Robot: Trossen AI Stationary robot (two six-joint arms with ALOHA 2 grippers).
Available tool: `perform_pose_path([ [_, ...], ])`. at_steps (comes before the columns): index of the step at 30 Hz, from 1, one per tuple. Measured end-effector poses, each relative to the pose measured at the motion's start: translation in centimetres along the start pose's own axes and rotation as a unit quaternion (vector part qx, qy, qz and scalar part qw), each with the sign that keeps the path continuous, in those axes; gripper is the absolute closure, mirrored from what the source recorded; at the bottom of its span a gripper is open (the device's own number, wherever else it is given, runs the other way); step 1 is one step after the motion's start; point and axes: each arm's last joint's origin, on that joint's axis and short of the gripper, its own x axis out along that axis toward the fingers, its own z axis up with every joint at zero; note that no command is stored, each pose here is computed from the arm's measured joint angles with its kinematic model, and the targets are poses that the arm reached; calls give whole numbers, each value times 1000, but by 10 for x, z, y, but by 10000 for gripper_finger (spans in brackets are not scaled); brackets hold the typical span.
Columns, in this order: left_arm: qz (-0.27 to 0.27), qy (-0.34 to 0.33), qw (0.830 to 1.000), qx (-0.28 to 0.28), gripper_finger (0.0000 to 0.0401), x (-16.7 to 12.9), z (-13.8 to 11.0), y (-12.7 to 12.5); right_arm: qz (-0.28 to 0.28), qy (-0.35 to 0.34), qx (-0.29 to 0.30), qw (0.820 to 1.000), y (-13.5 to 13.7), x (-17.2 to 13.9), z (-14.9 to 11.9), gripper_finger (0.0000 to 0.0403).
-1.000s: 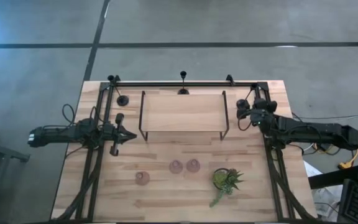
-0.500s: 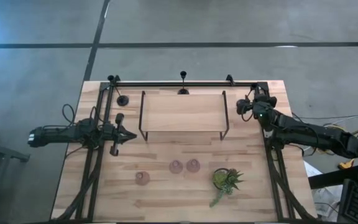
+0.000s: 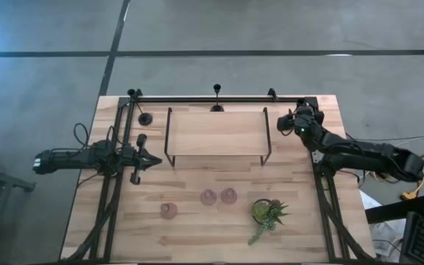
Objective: Pick & Place candle stick holders
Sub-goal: Put the right black candle holder on the shelf
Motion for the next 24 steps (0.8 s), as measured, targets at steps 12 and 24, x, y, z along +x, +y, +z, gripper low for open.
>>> perform_pose_path([
  [12, 0, 0, 1000, 0, 375, 0, 0, 0, -15, 7, -40, 999, 1, 8, 0, 388],
  [24, 0, 0, 1000, 0, 375, 0, 0, 0, 48, -25, -94, 994, 11, -2, 57, 392],
])
